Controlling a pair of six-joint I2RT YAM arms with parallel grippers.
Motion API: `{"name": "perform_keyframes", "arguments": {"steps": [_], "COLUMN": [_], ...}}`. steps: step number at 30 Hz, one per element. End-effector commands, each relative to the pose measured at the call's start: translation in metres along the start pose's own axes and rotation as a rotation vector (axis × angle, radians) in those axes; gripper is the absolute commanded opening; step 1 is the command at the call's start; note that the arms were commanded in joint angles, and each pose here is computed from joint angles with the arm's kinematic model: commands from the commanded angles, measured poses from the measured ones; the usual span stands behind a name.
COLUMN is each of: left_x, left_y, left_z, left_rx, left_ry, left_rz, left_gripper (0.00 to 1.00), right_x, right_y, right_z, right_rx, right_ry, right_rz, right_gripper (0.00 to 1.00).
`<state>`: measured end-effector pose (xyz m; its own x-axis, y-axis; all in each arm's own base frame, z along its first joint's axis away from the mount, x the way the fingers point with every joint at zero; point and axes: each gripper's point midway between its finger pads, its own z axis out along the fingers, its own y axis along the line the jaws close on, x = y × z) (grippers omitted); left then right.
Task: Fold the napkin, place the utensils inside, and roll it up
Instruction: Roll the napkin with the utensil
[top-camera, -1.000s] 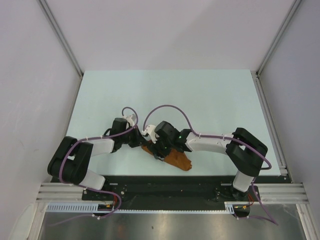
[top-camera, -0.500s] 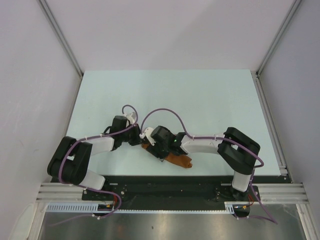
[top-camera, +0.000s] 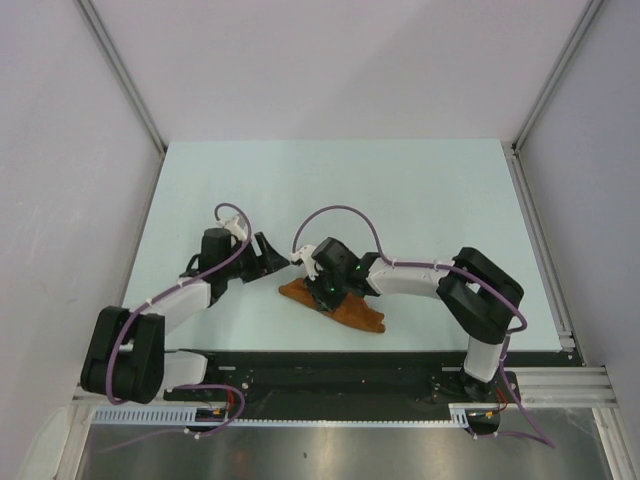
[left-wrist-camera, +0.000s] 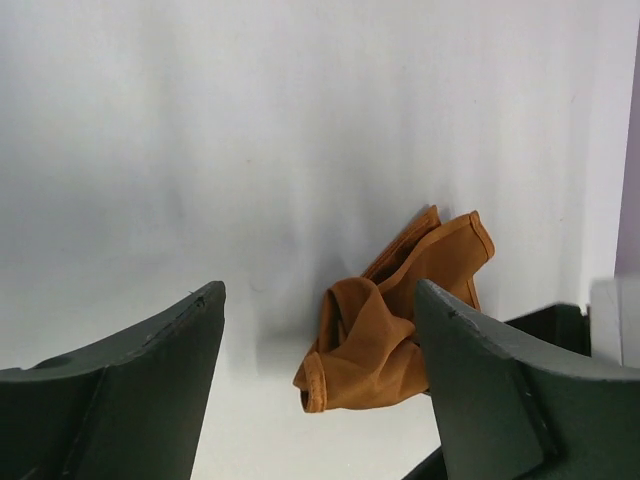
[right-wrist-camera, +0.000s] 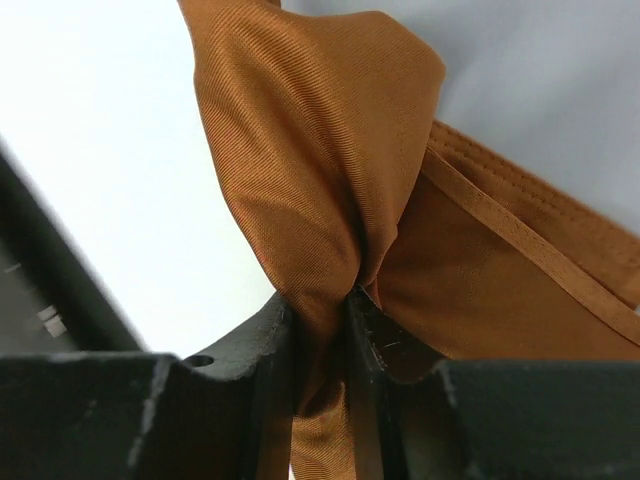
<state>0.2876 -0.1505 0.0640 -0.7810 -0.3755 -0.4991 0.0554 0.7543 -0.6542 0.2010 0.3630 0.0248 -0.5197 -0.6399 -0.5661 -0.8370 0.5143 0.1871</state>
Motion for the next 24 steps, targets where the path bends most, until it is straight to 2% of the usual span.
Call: {"name": "perform_keyframes", "arguments": {"steps": [1,5,8,13,17,22,23,24], "left_x": [-0.001,0.009,0.023,0.047,0.054,0.059,0.060,0.061], "left_y": [0.002,-0.008,-0.014,-0.026,-0.034,-0.035,-0.034,-0.033], "left_z": [-0.012,-0.015,-0.012,-0.005,-0.003,0.000,0.001,0.002], "left_rx": [-0.004,0.069,0.114,0.171,0.220,0.230,0.227,0.225], "left_ry": [-0.055,-0.036,0.014,0.095,0.108,0.132,0.136,0.141], "left_rz": [0.019,0.041,0.046,0.064,0.066,0.067,0.062,0.058], "left_gripper": [0.81,0.81,0.81,0.80,0.78,0.65,0.59,0.45], "right_x": [0.017,-0.002,-0.004,-0.011,-0.006,-0.003,-0.004,-0.005], "right_y": [0.046,0.047,0.039,0.017,0.008,0.003,0.002,0.002], "right_z": [-0.014,-0.025,-0.024,-0.017,-0.010,-0.003,-0.002,-0.003], "right_rx": [-0.341,-0.497,-0.552,-0.601,-0.628,-0.645,-0.647,-0.648], "right_ry": [0.112,0.101,0.115,0.121,0.157,0.176,0.175,0.173], "right_rz": [0.152,0.229,0.274,0.362,0.419,0.444,0.446,0.446], "right_gripper": [0.19,0.19,0.19,0.19,0.19,0.19,0.19,0.20]}}
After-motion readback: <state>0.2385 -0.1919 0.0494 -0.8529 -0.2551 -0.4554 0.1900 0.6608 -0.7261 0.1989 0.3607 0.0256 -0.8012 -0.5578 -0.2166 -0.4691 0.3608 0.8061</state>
